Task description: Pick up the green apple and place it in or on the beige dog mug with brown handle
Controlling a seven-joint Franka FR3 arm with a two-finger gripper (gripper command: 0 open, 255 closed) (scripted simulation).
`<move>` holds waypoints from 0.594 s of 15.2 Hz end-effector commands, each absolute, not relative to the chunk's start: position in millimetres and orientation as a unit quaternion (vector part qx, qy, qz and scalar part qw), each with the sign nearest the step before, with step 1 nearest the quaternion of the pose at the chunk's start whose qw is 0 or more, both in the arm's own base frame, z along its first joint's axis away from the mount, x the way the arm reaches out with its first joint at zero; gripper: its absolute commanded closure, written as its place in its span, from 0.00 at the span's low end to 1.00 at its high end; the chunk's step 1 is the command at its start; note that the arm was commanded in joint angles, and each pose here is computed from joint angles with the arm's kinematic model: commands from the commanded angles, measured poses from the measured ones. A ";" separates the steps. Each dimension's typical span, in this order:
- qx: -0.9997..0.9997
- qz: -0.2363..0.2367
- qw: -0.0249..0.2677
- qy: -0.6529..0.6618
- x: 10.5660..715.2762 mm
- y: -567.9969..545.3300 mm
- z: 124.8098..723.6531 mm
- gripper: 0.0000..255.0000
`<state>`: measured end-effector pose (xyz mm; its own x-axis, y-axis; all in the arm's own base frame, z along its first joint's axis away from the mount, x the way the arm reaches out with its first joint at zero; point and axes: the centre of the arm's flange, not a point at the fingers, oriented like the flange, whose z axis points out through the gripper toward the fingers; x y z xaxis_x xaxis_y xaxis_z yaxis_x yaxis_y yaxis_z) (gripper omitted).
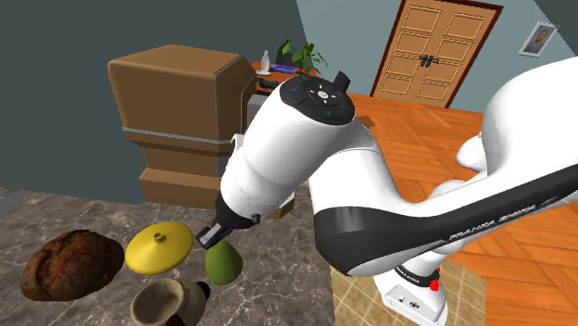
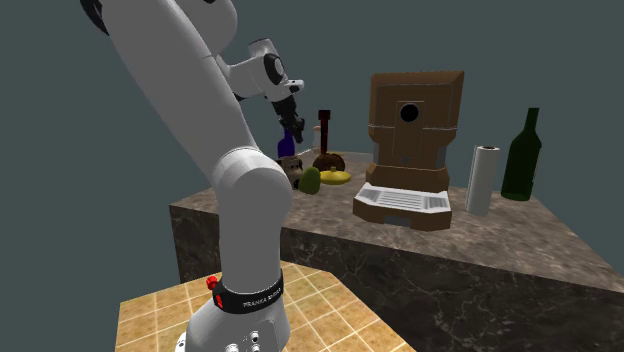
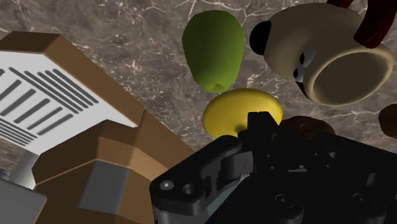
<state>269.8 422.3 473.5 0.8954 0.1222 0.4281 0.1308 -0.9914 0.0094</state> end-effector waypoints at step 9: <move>-0.958 -0.283 -0.044 -0.017 280.4 419.8 363.6 0.00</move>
<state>279.2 420.6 376.7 0.8477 0.0658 0.5264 0.0249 -0.9961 0.0845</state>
